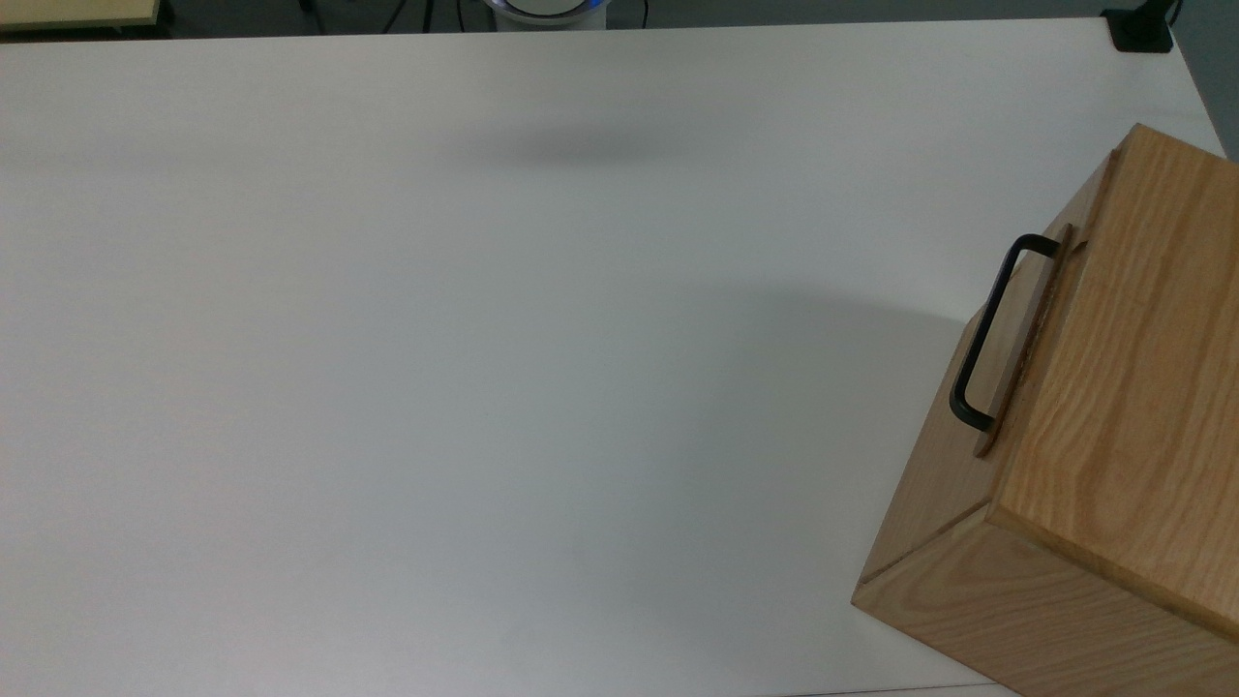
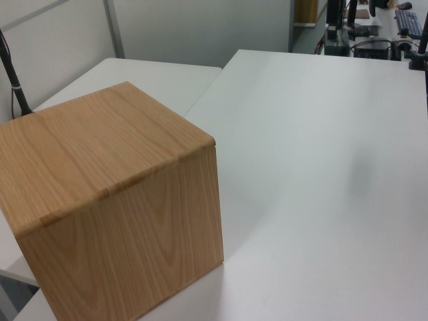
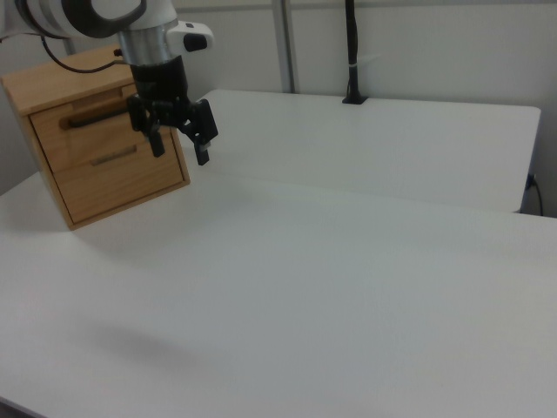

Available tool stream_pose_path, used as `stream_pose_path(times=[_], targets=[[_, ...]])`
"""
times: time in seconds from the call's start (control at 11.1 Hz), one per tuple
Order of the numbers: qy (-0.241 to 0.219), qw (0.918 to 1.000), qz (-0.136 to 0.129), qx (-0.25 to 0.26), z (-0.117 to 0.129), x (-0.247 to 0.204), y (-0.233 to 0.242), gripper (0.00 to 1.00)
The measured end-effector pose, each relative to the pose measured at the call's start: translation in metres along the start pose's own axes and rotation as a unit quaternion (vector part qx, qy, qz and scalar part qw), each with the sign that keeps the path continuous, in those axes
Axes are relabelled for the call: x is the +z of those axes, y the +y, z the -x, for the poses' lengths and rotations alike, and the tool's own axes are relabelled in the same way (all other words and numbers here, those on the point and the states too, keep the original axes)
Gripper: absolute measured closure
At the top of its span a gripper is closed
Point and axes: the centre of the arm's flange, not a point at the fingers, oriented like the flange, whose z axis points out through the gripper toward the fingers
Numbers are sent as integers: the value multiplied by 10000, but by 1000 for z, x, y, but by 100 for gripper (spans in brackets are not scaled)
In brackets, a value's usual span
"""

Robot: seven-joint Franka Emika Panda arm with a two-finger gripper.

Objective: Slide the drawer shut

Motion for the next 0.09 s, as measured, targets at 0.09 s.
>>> stream_pose_path(times=[0.09], targets=[[140,9995,12,298,-3,-2,5,0]])
